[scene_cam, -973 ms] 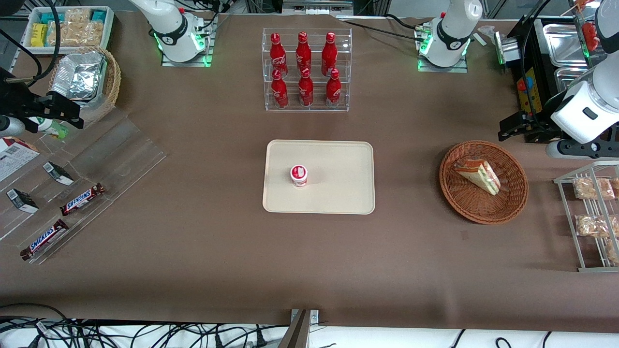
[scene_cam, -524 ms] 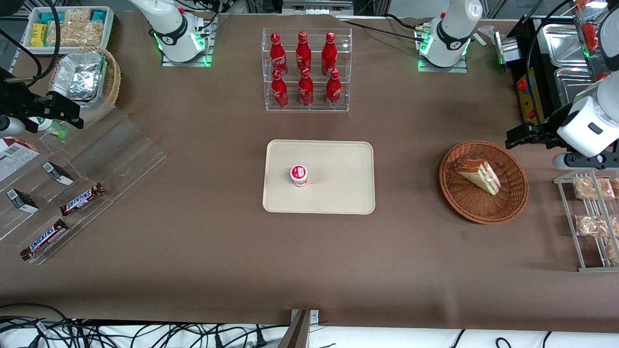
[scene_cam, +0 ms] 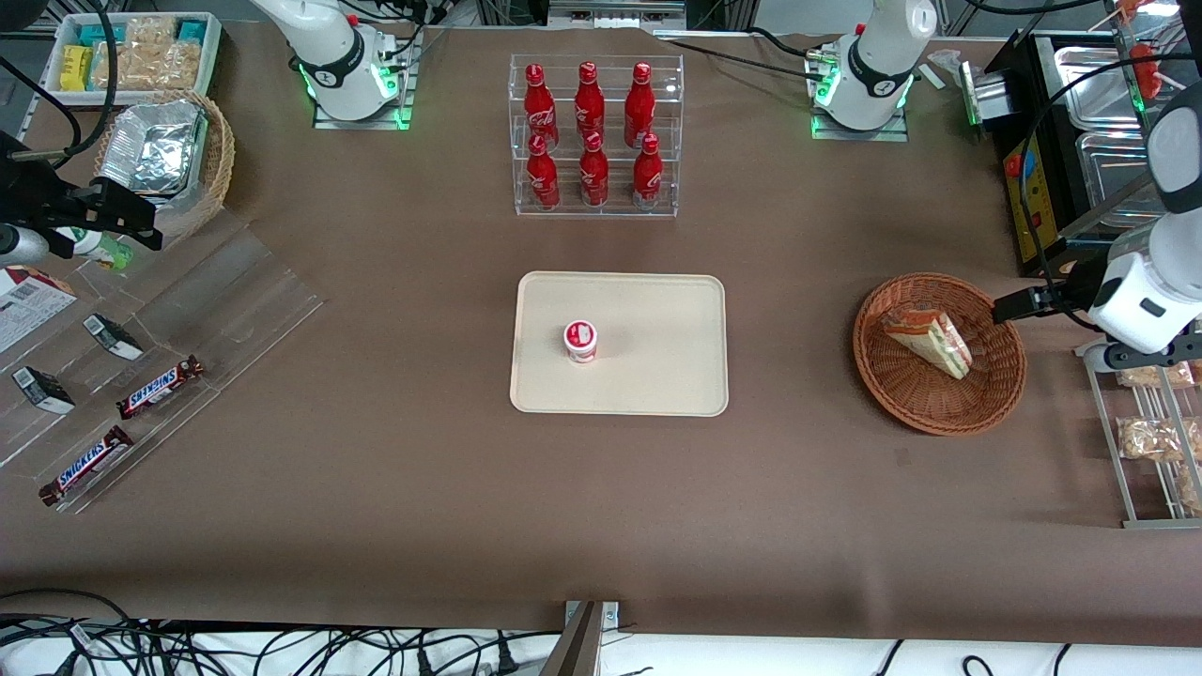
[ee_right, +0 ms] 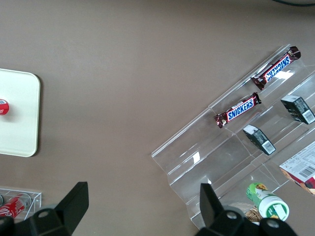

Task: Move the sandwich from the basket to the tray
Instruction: 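Move the left gripper over the wrapped sandwich in the wicker basket, then lower the open left gripper around the sandwich and close it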

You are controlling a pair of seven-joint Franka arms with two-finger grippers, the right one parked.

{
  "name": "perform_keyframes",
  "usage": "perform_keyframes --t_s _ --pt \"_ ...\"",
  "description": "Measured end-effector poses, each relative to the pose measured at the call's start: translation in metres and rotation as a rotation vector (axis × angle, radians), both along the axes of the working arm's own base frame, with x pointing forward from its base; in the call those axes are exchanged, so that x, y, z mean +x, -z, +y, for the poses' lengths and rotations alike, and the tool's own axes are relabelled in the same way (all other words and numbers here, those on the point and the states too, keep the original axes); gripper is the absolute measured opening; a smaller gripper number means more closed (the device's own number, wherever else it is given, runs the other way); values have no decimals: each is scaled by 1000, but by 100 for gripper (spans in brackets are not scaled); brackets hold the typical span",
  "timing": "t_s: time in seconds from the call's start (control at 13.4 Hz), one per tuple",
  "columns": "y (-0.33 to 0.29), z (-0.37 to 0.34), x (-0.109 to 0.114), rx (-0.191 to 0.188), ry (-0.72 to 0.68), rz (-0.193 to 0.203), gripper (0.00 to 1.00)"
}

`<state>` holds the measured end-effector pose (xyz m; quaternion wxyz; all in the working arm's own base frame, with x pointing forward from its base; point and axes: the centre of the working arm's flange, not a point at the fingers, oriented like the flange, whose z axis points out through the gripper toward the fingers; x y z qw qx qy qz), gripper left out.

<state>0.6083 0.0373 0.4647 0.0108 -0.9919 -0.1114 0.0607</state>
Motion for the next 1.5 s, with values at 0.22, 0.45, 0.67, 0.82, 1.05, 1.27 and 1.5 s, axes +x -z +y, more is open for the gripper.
perform_keyframes --t_s 0.22,0.45,0.67,0.82,1.05,1.27,1.5 --pt "40 -1 -11 36 -123 -18 100" --pt "64 -6 -29 47 -205 -45 100" --pt "93 -6 -42 75 -290 -95 100" --pt "117 -4 -51 72 -339 -136 100" --pt "150 -2 -63 61 -411 -180 100" --pt "182 -4 -68 51 -468 -204 100" --pt "210 -5 -76 43 -485 -212 100"
